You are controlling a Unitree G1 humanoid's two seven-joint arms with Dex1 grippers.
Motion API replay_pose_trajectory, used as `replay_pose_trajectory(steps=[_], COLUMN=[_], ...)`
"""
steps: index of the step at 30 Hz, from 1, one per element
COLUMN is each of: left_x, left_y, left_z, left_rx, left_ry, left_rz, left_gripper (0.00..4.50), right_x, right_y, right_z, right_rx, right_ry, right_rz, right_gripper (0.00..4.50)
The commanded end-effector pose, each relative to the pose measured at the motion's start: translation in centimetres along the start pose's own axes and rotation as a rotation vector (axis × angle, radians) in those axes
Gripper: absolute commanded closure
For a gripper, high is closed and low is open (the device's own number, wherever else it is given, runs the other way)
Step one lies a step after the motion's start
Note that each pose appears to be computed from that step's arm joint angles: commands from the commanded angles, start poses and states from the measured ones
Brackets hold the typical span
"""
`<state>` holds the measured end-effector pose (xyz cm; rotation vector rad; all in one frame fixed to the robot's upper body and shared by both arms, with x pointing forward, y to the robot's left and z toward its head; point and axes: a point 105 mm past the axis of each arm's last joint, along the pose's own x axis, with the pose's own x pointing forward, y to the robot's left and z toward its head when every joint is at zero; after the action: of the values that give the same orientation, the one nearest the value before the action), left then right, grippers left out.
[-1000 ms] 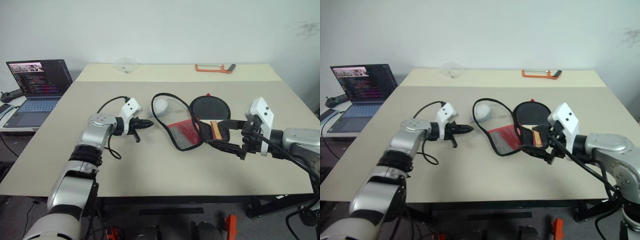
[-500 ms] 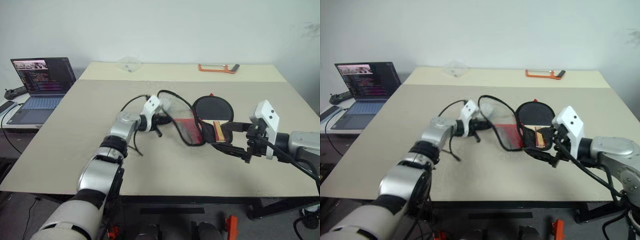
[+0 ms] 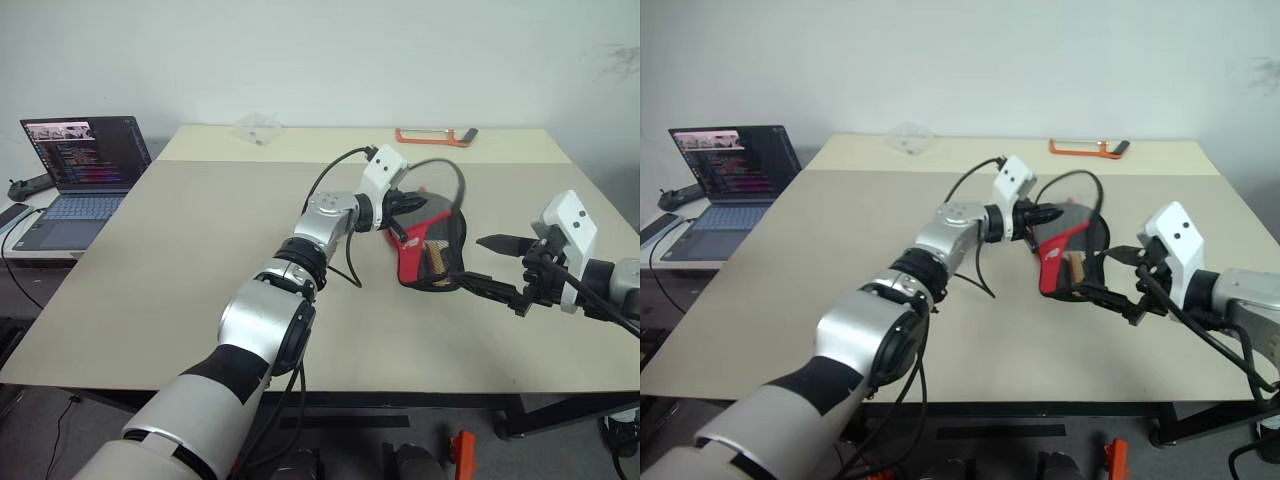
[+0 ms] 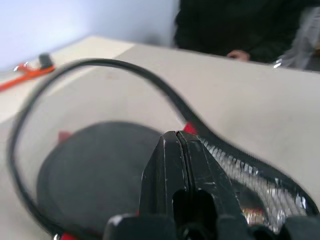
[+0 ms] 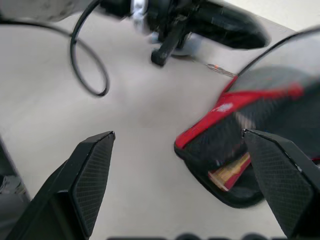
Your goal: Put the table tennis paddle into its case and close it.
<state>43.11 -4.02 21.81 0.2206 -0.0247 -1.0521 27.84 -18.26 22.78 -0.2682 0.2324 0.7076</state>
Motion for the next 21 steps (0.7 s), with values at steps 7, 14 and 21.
replay_pose_trajectory(steps=[7,14,21], left_x=[-4.6,-9.9,-14.3], left_y=[3.3,3.7,2.8], left_z=[1.6,0.5,0.9], left_rx=[0.05,0.036,0.014], left_ry=[-0.1,-0.114,-0.107], left_rz=[-0.033,-0.196,-0.275], left_gripper=[4.49,4.49,4.49], right_x=[3.5,8.4,11.2], right_y=[-5.8,-10.2,-11.8], right_z=[-1.3,-4.2,-6.7], right_rx=[0.115,0.202,0.261], right_ry=[-0.04,0.03,0.089], right_rz=[-0.255,-0.427,-0.47], right_gripper=[0.0,0.0,0.0])
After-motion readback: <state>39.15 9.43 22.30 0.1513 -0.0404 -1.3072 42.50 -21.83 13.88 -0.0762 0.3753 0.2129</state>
